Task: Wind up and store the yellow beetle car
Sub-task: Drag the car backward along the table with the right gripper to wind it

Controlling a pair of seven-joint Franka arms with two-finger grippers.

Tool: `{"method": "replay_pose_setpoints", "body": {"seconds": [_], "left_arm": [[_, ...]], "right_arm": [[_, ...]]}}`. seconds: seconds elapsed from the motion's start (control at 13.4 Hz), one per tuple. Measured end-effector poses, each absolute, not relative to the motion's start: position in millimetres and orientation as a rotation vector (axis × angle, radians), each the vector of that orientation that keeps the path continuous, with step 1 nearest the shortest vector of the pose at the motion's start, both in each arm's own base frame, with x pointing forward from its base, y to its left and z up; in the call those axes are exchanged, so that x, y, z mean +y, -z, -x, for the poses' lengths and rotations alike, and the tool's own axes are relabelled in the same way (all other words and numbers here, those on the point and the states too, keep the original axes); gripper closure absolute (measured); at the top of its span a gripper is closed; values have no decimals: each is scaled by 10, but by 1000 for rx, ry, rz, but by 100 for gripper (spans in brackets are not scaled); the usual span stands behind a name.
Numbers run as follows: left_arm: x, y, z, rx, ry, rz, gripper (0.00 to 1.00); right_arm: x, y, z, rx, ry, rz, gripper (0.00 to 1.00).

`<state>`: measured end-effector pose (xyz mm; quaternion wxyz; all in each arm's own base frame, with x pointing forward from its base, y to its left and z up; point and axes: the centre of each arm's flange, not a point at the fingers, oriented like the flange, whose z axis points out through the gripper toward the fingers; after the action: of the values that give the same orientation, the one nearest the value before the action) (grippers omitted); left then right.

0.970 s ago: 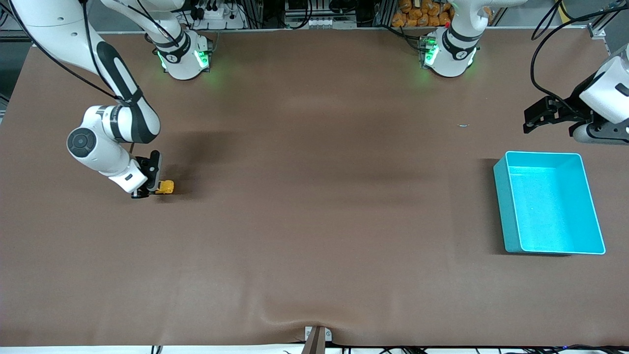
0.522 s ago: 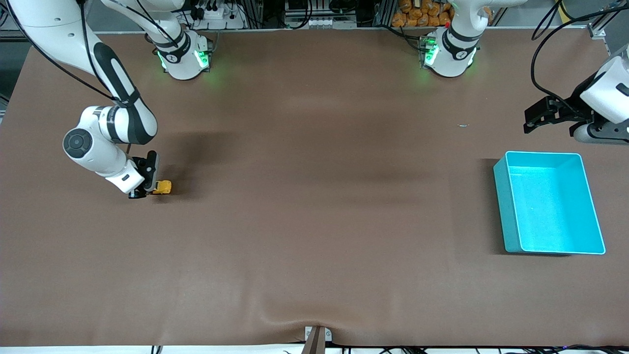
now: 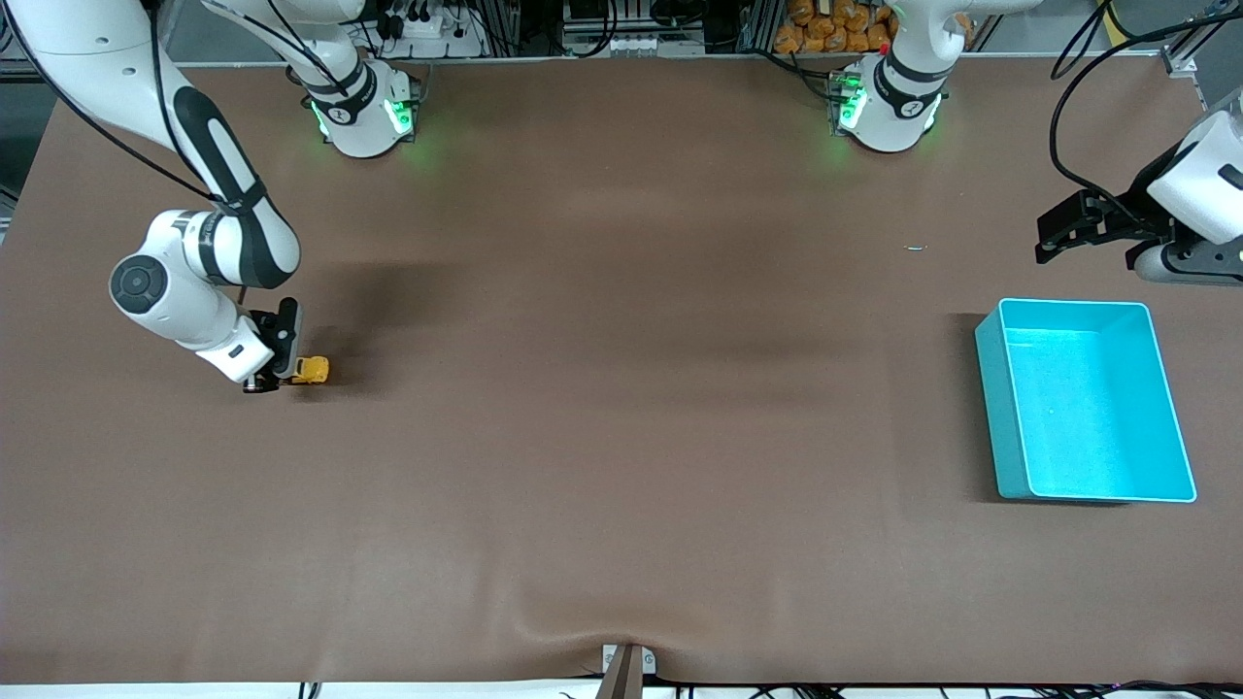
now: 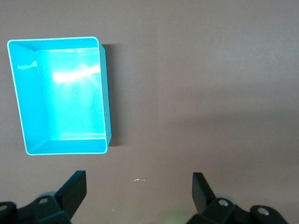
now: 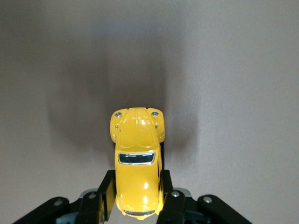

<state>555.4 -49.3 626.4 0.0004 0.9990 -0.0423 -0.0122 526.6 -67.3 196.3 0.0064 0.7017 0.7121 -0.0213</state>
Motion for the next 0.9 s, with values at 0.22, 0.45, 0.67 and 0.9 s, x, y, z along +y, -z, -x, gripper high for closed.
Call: {"method": "replay_pose_setpoints", "body": {"seconds": [0.22,0.45,0.67,0.9], "left_arm": [[-487,-6264,-5554,-131,38,-3138,0],[-487,-6264,-5554,-131,38,-3138,0],[-487,-6264,-5554,-131,38,-3138,0],[-487,-6264,-5554,-131,38,-3138,0]], "right_arm": [[-827,-1961,-5268,2216,65,-2206,57],[-965,-1962,-5267,2197,64,-2223,57],[-1070,-1961,-5266,2194,63,-2225,57],[-1181,-1960,-5270,2204,64,-2216,57]]}}
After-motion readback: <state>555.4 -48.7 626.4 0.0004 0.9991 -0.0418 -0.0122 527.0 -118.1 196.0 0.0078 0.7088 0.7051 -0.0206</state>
